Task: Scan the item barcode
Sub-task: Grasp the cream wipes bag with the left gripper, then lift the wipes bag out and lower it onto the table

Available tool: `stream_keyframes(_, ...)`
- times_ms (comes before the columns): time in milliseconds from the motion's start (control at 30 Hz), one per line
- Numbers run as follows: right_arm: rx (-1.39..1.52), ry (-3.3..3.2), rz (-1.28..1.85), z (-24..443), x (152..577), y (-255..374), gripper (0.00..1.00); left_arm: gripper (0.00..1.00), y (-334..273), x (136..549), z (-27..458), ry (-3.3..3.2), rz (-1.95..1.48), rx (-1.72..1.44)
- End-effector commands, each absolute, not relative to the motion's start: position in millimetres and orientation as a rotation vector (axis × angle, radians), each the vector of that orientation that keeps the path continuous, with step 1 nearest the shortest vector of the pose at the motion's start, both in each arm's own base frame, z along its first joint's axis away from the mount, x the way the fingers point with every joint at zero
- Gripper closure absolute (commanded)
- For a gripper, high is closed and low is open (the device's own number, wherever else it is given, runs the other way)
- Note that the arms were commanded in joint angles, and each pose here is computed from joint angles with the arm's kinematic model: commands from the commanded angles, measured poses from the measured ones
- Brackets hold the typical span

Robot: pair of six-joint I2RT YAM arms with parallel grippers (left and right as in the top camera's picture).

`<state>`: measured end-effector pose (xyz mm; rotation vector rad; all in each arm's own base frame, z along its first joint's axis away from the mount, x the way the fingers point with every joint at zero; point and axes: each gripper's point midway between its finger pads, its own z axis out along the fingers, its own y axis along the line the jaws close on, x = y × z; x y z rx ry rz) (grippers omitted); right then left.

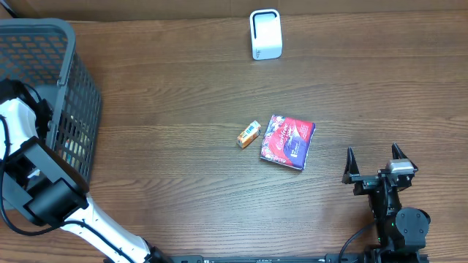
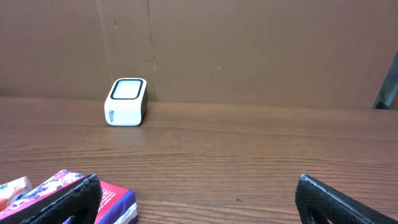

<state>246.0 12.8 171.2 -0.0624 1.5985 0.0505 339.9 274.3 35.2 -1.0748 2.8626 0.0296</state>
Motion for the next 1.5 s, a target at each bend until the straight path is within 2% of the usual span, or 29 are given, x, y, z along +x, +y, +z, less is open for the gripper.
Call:
stream_keyframes(0,-0.062,1.592,0.049,170,246,13,0.0,0.95,255,307,-14,3.032,-0.033,-1.122)
stream_keyframes(167,-0.062,1.592,0.049,170,246,13,0.0,0.96,256,309,-4,3.028,-0.034,-1.139)
stream_keyframes(300,-0.062,1.592,0.049,170,246,13,0.0,0.96,266,323,26,2.947,-0.019,-1.24)
stream_keyframes(400,-0.062,1.592,0.049,170,246,13,0.0,0.96,273,341,62,2.832,-0.046,-1.335)
stream_keyframes(600,-0.062,1.592,0.049,170,246,13,0.0,0.96,277,387,152,2.628,-0.186,-1.199)
stream_keyframes(867,-0.062,1.592,0.049,170,246,13,0.0,0.96,275,404,278,2.359,-0.164,-1.006)
stream_keyframes(1100,-0.062,1.592,0.049,170,246,13,0.0,0.96,233,389,388,2.125,-0.238,-0.852)
stream_keyframes(1267,-0.062,1.592,0.049,170,246,13,0.0,0.96,168,372,446,2.049,-0.359,-0.654)
stream_keyframes(1467,-0.062,1.592,0.049,170,246,13,0.0,0.96,85,377,470,2.062,-0.479,-0.412)
